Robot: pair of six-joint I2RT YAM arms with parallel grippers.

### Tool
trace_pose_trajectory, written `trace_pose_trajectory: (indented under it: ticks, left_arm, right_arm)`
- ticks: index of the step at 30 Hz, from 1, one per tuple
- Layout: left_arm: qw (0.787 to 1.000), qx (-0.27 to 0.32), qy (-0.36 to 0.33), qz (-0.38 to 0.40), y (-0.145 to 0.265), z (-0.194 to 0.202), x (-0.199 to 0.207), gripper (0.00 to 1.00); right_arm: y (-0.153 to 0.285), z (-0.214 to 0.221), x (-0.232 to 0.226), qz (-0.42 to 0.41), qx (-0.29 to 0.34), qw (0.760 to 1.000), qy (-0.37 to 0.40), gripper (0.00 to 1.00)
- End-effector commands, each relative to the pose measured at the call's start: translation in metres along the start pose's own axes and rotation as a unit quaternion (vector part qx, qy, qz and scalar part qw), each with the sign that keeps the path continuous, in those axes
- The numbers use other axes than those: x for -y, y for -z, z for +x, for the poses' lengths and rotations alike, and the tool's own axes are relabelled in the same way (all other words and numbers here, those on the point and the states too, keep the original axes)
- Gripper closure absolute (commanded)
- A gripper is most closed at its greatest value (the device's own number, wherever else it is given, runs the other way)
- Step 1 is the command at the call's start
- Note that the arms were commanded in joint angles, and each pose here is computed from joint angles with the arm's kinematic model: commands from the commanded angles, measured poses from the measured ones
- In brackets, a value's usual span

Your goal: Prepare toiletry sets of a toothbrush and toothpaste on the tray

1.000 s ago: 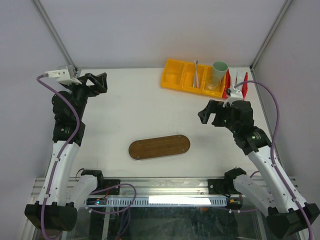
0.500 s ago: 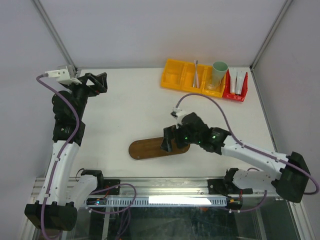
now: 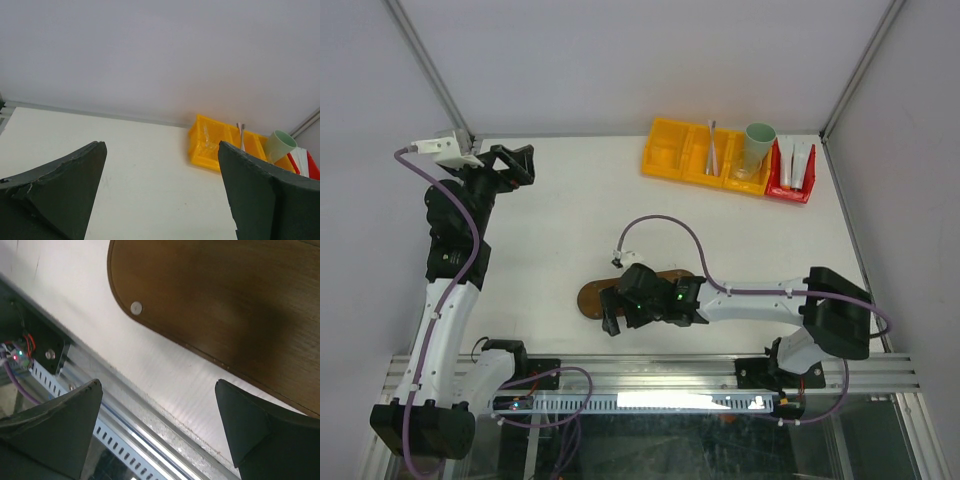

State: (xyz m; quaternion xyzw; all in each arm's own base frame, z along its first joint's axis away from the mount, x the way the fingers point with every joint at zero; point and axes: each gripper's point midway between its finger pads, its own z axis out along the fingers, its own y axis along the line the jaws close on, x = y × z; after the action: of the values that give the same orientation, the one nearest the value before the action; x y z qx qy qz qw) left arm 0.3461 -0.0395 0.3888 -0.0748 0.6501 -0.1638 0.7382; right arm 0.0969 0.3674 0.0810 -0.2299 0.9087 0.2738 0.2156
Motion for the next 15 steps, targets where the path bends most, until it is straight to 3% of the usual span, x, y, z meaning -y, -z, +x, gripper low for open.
trace_pose_trajectory:
  ticks: [1,15]
  left_arm:
    - [1.0,0.021,0.0,0.007,-0.001,-0.02,0.005,0.01]
    - [1.0,0.019,0.002,0.01,-0.001,-0.02,0.007,0.01]
  right_arm:
    - [-0.009,-0.041,-0.019,-0.005,0.071,0.995,-0.07,0.0]
    - [-0.013,-0.021,0.013,0.066,0.088,0.986,-0.126,0.0]
